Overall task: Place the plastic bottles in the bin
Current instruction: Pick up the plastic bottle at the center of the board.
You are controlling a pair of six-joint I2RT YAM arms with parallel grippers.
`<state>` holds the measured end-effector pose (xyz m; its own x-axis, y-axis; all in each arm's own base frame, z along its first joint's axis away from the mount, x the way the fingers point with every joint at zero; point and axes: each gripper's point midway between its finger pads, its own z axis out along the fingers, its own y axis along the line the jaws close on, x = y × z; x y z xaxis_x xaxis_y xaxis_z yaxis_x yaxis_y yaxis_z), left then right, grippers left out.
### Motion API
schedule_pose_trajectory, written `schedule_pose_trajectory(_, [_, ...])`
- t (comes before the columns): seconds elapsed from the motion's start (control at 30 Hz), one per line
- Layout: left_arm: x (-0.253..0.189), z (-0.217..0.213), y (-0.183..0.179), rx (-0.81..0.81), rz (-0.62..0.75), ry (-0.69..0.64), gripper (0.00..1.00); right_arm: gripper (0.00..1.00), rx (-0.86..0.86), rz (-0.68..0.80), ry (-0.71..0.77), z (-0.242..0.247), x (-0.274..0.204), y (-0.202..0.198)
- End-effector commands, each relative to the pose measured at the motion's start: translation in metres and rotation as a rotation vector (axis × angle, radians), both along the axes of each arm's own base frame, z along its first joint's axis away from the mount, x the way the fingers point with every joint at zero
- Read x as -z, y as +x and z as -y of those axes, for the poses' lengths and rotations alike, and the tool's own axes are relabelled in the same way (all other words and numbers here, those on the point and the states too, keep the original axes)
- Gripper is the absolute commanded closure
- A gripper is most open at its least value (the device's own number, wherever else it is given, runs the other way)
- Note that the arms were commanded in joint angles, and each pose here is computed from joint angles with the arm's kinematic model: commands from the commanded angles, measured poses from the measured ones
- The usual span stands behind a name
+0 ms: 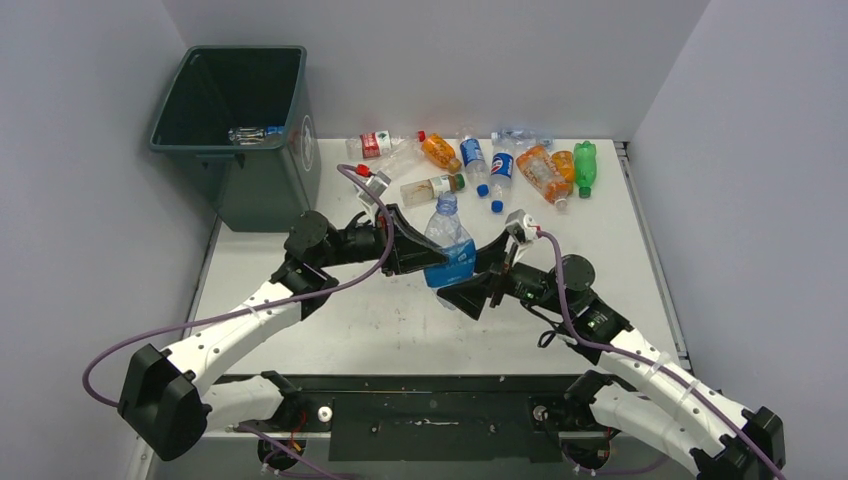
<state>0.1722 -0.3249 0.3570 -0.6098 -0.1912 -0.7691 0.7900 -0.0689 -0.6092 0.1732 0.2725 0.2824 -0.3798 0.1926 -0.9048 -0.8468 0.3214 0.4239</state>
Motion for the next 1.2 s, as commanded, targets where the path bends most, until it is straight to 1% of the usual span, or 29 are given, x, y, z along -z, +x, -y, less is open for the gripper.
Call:
schedule_pose_trajectory(0.0, [-0.042, 0.000, -0.011, 0.036, 0.088, -0.105, 1.00, 0.03, -0.059, 0.040, 0.069, -0.009, -0.019, -0.007])
schedule_pose_trajectory(0.03, [-0.043, 0.001, -0.012, 0.039, 0.088, -0.109, 1.00, 0.04, -0.064, 0.035, 0.070, -0.011, -0.017, -0.007])
schedule_pose_trajectory(0.07, [-0.043, 0.002, -0.013, 0.042, 0.089, -0.112, 1.00, 0.07, -0.060, 0.034, 0.072, -0.011, -0.016, -0.007])
schedule_pose_trajectory(0.1, [-0.044, 0.002, -0.014, 0.045, 0.090, -0.115, 1.00, 0.12, -0.053, 0.031, 0.073, -0.011, -0.016, -0.005])
schedule_pose_trajectory(0.13, [-0.045, 0.003, -0.015, 0.045, 0.093, -0.118, 1.00, 0.18, -0.050, 0.030, 0.073, -0.011, -0.015, -0.005])
schedule_pose_trajectory(0.2, [-0.046, 0.003, -0.016, 0.040, 0.096, -0.124, 1.00, 0.38, -0.057, 0.023, 0.066, -0.013, -0.012, -0.005])
schedule_pose_trajectory(0.23, [-0.047, 0.004, -0.016, 0.035, 0.096, -0.125, 1.00, 0.46, -0.061, 0.020, 0.064, -0.013, -0.011, -0.006])
schedule_pose_trajectory(0.3, [-0.049, 0.004, -0.016, 0.024, 0.096, -0.130, 1.00, 0.60, -0.061, 0.016, 0.056, -0.013, -0.008, -0.007])
schedule_pose_trajectory(0.33, [-0.050, 0.003, -0.015, 0.015, 0.097, -0.133, 0.89, 0.65, -0.059, 0.019, 0.053, -0.012, -0.007, -0.007])
schedule_pose_trajectory(0.37, [-0.051, 0.003, -0.013, 0.000, 0.095, -0.135, 0.52, 0.69, -0.051, 0.025, 0.052, -0.011, -0.007, -0.007])
schedule_pose_trajectory(0.43, [-0.050, -0.001, -0.007, -0.060, 0.104, -0.129, 0.00, 0.75, -0.028, 0.042, 0.044, -0.006, -0.007, -0.007])
schedule_pose_trajectory(0.47, [-0.051, -0.003, -0.003, -0.101, 0.115, -0.130, 0.03, 0.76, -0.012, 0.058, 0.041, -0.003, -0.009, -0.006])
schedule_pose_trajectory(0.53, [-0.054, -0.014, 0.007, -0.206, 0.152, -0.136, 0.04, 0.77, 0.018, 0.094, 0.033, 0.003, -0.012, -0.005])
schedule_pose_trajectory(0.63, [-0.073, -0.035, 0.018, -0.368, 0.228, -0.162, 0.04, 0.80, 0.052, 0.143, 0.003, 0.011, -0.013, -0.005])
schedule_pose_trajectory(0.7, [-0.086, -0.043, 0.023, -0.427, 0.274, -0.170, 0.04, 0.80, 0.065, 0.154, -0.014, 0.014, -0.012, -0.004])
schedule_pose_trajectory(0.77, [-0.104, -0.043, 0.021, -0.427, 0.316, -0.182, 0.04, 0.81, 0.066, 0.155, -0.024, 0.013, -0.010, -0.003])
schedule_pose_trajectory(0.83, [-0.110, -0.036, 0.017, -0.380, 0.350, -0.163, 0.04, 0.82, 0.066, 0.152, -0.027, 0.013, -0.009, -0.003])
schedule_pose_trajectory(0.93, [-0.110, -0.023, 0.018, -0.340, 0.386, -0.077, 0.00, 0.83, 0.065, 0.148, -0.029, 0.011, -0.010, -0.002])
schedule_pose_trajectory(0.97, [-0.105, -0.020, 0.020, -0.334, 0.385, -0.031, 0.06, 0.83, 0.067, 0.147, -0.031, 0.011, -0.010, -0.001])
schedule_pose_trajectory(1.0, [-0.103, -0.017, 0.021, -0.332, 0.401, -0.002, 0.09, 0.83, 0.066, 0.146, -0.033, 0.010, -0.010, -0.001])
schedule_pose_trajectory(1.17, [-0.094, -0.007, 0.019, -0.341, 0.504, 0.088, 0.13, 0.83, 0.068, 0.143, -0.030, 0.009, -0.013, -0.001])
